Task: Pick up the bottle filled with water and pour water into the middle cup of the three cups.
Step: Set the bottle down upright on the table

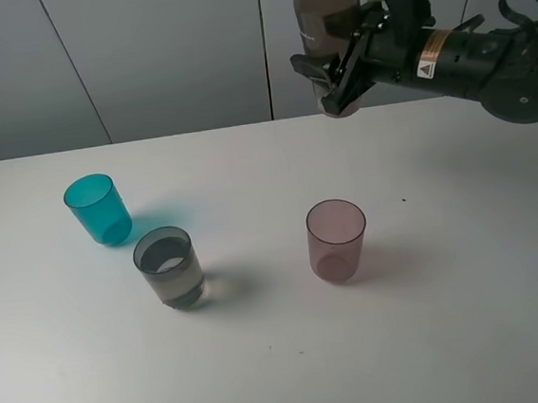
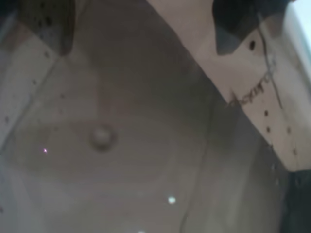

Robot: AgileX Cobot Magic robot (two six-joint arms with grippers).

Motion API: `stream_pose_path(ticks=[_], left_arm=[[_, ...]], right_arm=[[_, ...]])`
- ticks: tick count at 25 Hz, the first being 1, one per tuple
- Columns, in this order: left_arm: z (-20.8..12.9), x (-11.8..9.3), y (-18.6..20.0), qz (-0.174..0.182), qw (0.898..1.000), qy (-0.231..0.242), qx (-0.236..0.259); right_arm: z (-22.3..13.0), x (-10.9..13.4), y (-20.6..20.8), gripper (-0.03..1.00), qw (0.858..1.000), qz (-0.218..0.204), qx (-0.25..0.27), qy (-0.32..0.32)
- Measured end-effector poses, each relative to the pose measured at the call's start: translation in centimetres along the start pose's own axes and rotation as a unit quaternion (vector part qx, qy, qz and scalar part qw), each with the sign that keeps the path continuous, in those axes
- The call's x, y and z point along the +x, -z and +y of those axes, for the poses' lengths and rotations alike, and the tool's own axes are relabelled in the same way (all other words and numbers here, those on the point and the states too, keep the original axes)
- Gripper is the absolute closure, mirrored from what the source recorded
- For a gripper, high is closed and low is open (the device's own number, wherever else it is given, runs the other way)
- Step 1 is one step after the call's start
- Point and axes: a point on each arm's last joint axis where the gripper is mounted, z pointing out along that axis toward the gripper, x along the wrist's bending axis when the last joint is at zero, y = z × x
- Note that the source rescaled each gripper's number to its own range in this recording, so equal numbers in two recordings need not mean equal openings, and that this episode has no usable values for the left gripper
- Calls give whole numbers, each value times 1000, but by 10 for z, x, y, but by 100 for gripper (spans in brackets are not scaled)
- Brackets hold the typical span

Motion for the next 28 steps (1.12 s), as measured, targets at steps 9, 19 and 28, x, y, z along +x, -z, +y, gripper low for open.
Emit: stream_pose_path(ticks=[9, 19, 28], left_arm=[[0, 0, 0, 0, 1000, 0, 0], [0, 0, 0, 0, 1000, 1, 0], [0, 0, 0, 0, 1000, 1, 0]], right_arm=[[-32, -37, 40, 96, 989, -84, 38, -119], [-107, -59, 49, 96, 939, -224, 86, -247], [-137, -48, 45, 96, 947, -216, 72, -228]])
